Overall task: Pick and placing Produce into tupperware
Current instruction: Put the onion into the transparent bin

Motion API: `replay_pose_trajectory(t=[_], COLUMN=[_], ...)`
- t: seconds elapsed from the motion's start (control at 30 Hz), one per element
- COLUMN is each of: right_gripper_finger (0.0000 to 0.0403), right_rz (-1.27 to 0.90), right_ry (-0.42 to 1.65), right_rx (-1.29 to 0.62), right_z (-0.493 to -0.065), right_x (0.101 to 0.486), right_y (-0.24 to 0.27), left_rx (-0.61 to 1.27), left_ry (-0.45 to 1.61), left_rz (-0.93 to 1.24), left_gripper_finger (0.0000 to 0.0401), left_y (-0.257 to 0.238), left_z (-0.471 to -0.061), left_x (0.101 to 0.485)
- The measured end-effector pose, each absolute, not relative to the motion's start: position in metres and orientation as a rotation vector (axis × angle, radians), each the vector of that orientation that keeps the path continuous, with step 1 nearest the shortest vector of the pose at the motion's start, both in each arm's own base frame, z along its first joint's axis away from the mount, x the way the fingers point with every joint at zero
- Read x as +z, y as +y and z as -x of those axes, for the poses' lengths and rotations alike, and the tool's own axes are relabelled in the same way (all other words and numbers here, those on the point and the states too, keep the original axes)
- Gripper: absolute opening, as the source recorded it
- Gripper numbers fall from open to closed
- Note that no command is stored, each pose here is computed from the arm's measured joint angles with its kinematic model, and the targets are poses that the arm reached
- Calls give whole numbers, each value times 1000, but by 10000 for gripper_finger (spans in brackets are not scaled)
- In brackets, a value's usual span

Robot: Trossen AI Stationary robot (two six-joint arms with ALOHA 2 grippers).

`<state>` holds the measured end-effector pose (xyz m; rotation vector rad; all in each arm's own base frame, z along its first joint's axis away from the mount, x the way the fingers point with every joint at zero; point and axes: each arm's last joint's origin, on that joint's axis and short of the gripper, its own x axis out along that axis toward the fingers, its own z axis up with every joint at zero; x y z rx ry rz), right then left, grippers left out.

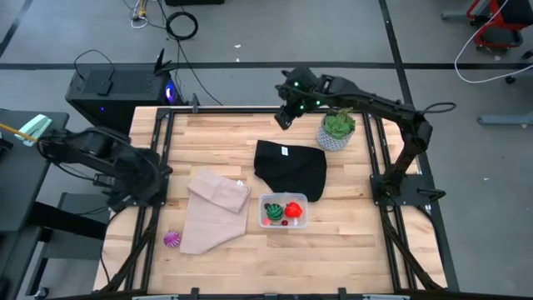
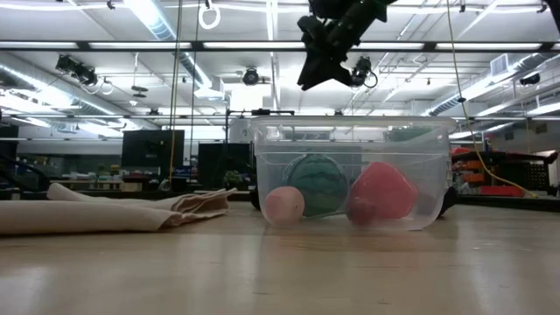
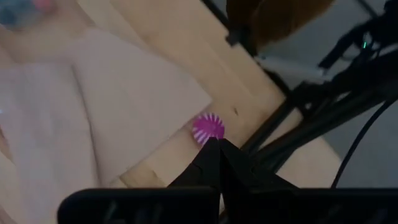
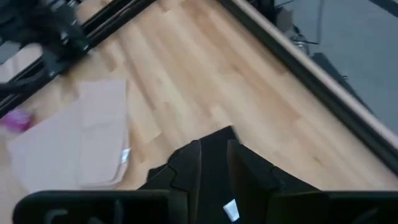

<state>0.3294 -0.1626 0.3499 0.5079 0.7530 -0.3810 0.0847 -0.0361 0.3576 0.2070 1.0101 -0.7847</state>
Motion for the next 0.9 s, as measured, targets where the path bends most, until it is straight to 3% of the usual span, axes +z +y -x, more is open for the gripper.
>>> replay_pose_trajectory(t=[0.37, 0.73, 0.9], right_gripper_finger=[87, 87, 87], right_rz=[-455, -411, -418], right_ry=[789, 808, 807], right_rx=[-264, -251, -254], right_z=[-346, -350, -350], right_x=[349, 349, 349], right_y=[-121, -108, -107], left_rx=[-800, -662, -585], left_ry=[1246, 1239, 1302], left_rz=[-348, -440, -374], left_gripper_finger=[5, 3, 2], left_y=[-58, -99, -114], left_z=[-108, -107, -104], left_x=[324, 317, 312])
